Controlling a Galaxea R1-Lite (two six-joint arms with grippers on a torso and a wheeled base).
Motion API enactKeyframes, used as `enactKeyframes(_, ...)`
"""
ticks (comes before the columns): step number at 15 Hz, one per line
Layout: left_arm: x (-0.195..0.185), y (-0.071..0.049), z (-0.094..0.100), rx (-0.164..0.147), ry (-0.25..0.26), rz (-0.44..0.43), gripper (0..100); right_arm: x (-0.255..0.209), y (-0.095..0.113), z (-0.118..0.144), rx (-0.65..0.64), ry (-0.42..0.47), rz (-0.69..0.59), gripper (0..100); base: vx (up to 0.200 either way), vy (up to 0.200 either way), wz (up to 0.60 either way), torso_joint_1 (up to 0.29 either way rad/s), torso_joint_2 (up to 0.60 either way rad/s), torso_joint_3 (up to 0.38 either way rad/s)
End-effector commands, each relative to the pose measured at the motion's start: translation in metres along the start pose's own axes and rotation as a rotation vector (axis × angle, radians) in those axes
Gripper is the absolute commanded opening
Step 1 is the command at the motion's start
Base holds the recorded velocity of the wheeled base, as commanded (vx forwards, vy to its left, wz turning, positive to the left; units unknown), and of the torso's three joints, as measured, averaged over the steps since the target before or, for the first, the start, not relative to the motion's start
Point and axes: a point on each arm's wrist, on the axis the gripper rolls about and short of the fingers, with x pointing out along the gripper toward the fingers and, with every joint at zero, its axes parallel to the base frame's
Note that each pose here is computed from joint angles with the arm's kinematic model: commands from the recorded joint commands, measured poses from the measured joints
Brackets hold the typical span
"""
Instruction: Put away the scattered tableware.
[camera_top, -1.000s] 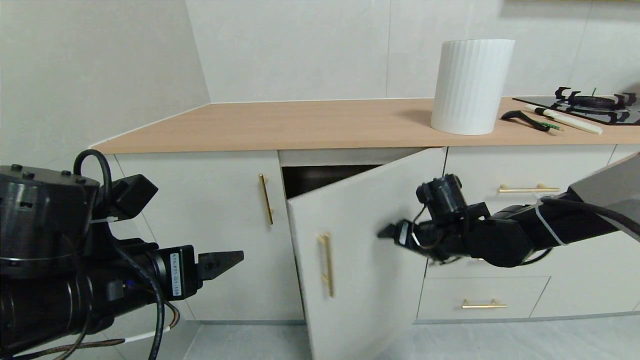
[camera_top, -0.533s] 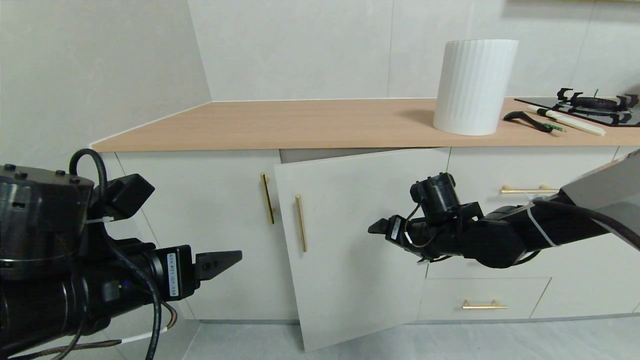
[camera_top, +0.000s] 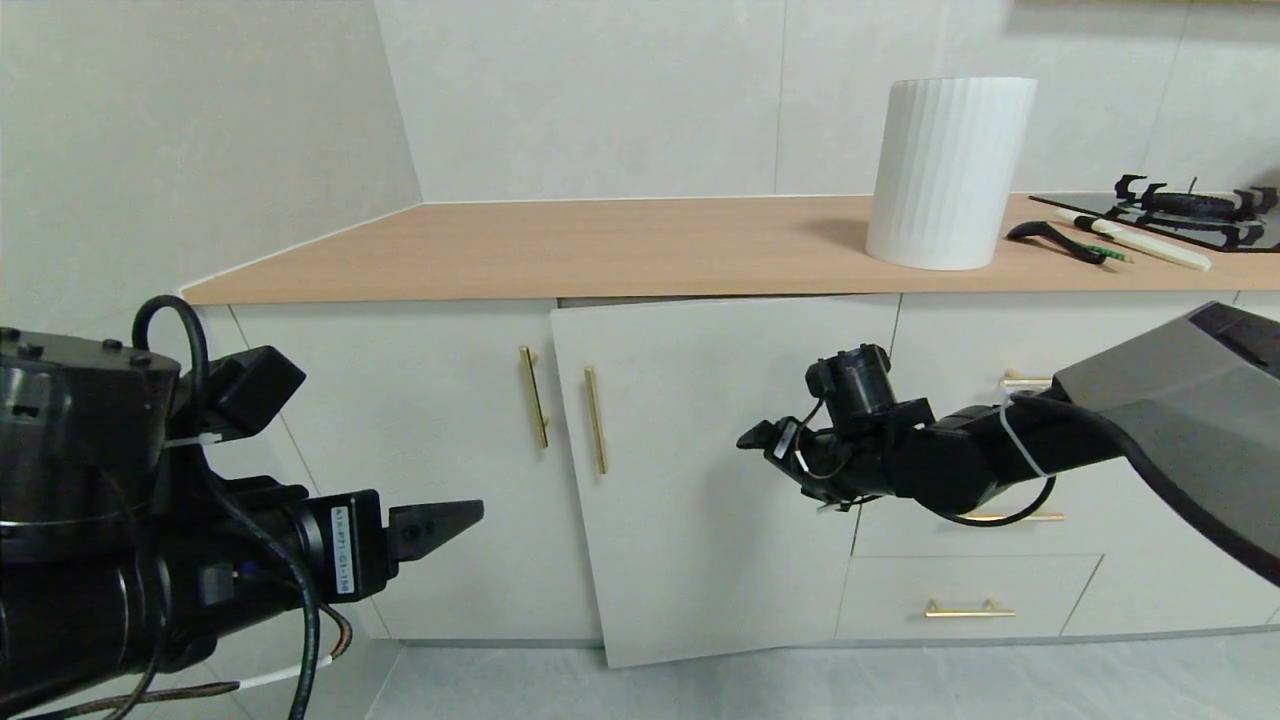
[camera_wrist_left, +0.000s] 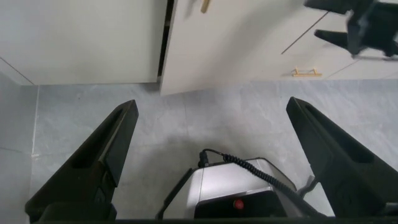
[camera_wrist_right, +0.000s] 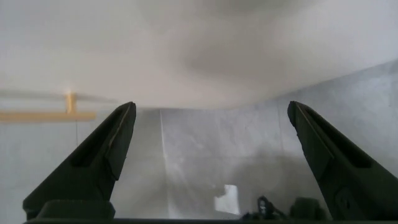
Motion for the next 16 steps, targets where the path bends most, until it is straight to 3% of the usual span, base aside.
enactKeyframes(1, 0.000, 0.000, 0.000, 0.000, 0.000, 0.000, 100, 0.017, -0.009, 0.007, 0.043, -0.010, -0.019, 100, 0.000, 0.000, 0.00, 0.000, 0.00, 0.000)
enactKeyframes(11, 0.000, 0.000, -0.001, 0.000, 0.002, 0.001, 100, 0.041, -0.026, 0.040, 0.175, -0.146, -0.069, 100, 0.000, 0.000, 0.00, 0.000, 0.00, 0.000)
enactKeyframes(16, 0.001, 0.000, -0.001, 0.001, 0.005, 0.002, 100, 0.044, -0.029, 0.045, 0.188, -0.160, -0.073, 100, 0.000, 0.000, 0.00, 0.000, 0.00, 0.000)
